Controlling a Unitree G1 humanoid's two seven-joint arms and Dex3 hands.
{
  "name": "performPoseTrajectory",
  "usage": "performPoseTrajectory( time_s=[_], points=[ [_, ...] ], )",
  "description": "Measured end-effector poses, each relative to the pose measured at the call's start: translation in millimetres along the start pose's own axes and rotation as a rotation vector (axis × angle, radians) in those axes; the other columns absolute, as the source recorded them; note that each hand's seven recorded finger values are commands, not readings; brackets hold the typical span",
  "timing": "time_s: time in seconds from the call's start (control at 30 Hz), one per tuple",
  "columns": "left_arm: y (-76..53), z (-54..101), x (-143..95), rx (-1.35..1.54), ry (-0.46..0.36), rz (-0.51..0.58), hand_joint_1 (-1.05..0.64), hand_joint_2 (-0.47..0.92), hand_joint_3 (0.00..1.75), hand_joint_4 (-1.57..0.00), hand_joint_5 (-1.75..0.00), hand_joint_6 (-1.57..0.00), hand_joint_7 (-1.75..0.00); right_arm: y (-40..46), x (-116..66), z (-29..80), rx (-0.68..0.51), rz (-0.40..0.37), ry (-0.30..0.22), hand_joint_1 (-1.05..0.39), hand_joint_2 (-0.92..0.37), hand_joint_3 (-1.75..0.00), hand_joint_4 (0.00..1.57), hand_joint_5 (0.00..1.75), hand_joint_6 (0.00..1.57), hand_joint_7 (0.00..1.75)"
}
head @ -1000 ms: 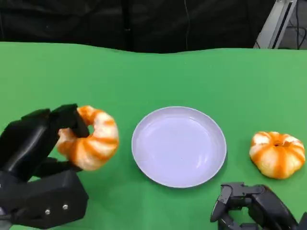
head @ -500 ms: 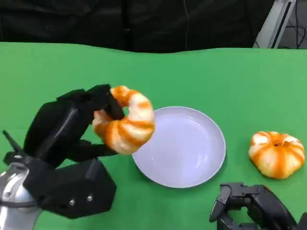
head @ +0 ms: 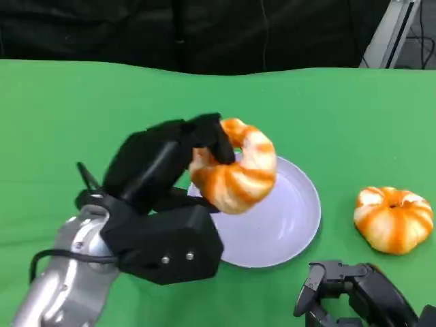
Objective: Grasp the bread from the table and place it into the plate.
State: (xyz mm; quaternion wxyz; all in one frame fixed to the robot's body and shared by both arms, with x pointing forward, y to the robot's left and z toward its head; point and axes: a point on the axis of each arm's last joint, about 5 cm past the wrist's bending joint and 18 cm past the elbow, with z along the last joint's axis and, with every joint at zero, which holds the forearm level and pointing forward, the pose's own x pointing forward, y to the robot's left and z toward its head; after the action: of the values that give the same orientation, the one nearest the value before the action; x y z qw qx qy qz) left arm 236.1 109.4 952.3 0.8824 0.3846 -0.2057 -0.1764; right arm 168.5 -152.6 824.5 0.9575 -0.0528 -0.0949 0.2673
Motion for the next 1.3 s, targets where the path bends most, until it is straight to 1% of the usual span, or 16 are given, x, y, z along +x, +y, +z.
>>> performPoseTrajectory(
  time_s=[0.13,0.33,0.4,0.5,0.57,0.7,0.77,0.83,0.97,1.03,1.1,1.13,1.17,1.2,1.23,1.3],
  points=[
    [-8.4,-1.1,7.0,-0.001,0.004,-0.056,0.0,0.78,0.01,-0.56,-1.75,-0.55,-1.51,1.0,0.4,0.1,-0.002,-0.001,-0.002,-0.11,-0.63,-0.96,0.86,1.42,0.88,1.14],
    [-19.0,-4.5,19.1,0.007,-0.017,-0.131,-0.02,0.78,0.01,-0.52,-1.75,-0.53,-1.53,2.5,0.9,0.1,0.002,-0.005,-0.004,-0.1,-0.63,-0.96,0.86,1.42,0.89,1.13],
    [-22.4,-6.1,21.7,0.007,-0.023,-0.151,-0.03,0.79,0.01,-0.5,-1.71,-0.53,-1.49,2.8,0.5,0.0,0.003,-0.007,-0.003,-0.12,-0.62,-0.96,0.85,1.43,0.89,1.13],
    [-29.0,-14.0,26.9,0.013,-0.016,-0.199,-0.05,0.79,0.0,-0.49,-1.69,-0.54,-1.47,3.8,1.0,0.3,0.005,-0.008,-0.006,-0.13,-0.61,-0.97,0.85,1.42,0.89,1.13],
    [-33.6,-20.3,29.7,0.015,0.005,-0.222,-0.05,0.8,0.01,-0.49,-1.67,-0.54,-1.46,4.2,1.2,0.5,0.006,-0.007,-0.007,-0.13,-0.61,-0.98,0.85,1.42,0.88,1.13],
    [-43.3,-26.9,33.5,0.012,0.027,-0.26,-0.05,0.81,0.0,-0.5,-1.58,-0.59,-1.29,4.5,1.9,1.7,0.005,-0.005,-0.013,-0.13,-0.6,-0.98,0.85,1.43,0.88,1.14],
    [-46.6,-28.6,35.2,0.014,0.038,-0.281,-0.05,0.81,0.0,-0.5,-1.56,-0.6,-1.26,4.2,2.9,2.7,0.004,-0.004,-0.016,-0.13,-0.59,-0.99,0.85,1.43,0.88,1.14],
    [-47.6,-28.9,36.9,0.014,0.038,-0.288,-0.08,0.8,0.0,-0.53,-1.46,-0.64,-1.11,4.1,3.1,2.9,0.005,-0.004,-0.014,-0.13,-0.6,-0.99,0.85,1.42,0.87,1.13],
    [-48.4,-29.4,42.6,0.041,0.043,-0.311,-0.11,0.81,0.0,-0.55,-1.35,-0.7,-0.92,4.5,3.0,2.9,0.006,-0.003,-0.013,-0.14,-0.6,-1.0,0.85,1.43,0.88,1.12],
    [-49.2,-28.9,44.7,0.043,0.043,-0.318,-0.16,0.82,0.0,-0.59,-1.2,-0.79,-0.64,4.7,2.9,2.9,0.004,-0.004,-0.012,-0.15,-0.6,-1.0,0.84,1.43,0.88,1.12],
    [-50.5,-28.1,46.6,0.043,0.041,-0.326,-0.17,0.82,0.0,-0.6,-1.17,-0.83,-0.56,4.8,2.9,2.9,0.004,-0.005,-0.012,-0.15,-0.6,-1.0,0.84,1.44,0.88,1.11],
    [-51.1,-28.0,46.8,0.043,0.04,-0.329,-0.23,0.84,0.02,-0.57,-1.05,-0.78,-0.48,4.8,2.9,2.9,0.004,-0.005,-0.012,-0.15,-0.6,-1.0,0.84,1.44,0.88,1.11],
    [-51.7,-28.2,46.6,0.042,0.042,-0.332,-0.34,0.88,0.05,-0.61,-0.64,-0.7,-0.28,4.9,2.9,2.9,0.004,-0.005,-0.012,-0.15,-0.59,-1.0,0.84,1.45,0.88,1.12],
    [-52.2,-28.6,46.5,0.043,0.04,-0.336,-0.46,0.9,0.12,-0.65,-0.3,-0.62,-0.11,4.9,2.9,2.9,0.004,-0.006,-0.012,-0.15,-0.59,-1.0,0.84,1.45,0.88,1.12],
    [-52.6,-28.9,46.4,0.044,0.034,-0.341,-0.51,0.91,0.15,-0.65,-0.17,-0.58,-0.06,5.0,2.9,3.0,0.004,-0.006,-0.013,-0.15,-0.59,-1.0,0.84,1.46,0.88,1.12],
    [-52.7,-29.0,47.1,0.047,0.019,-0.349,-0.58,0.92,0.22,-0.63,-0.06,-0.52,-0.02,5.4,3.2,3.3,0.004,-0.004,-0.015,-0.15,-0.59,-1.01,0.83,1.46,0.88,1.12]
  ],
)
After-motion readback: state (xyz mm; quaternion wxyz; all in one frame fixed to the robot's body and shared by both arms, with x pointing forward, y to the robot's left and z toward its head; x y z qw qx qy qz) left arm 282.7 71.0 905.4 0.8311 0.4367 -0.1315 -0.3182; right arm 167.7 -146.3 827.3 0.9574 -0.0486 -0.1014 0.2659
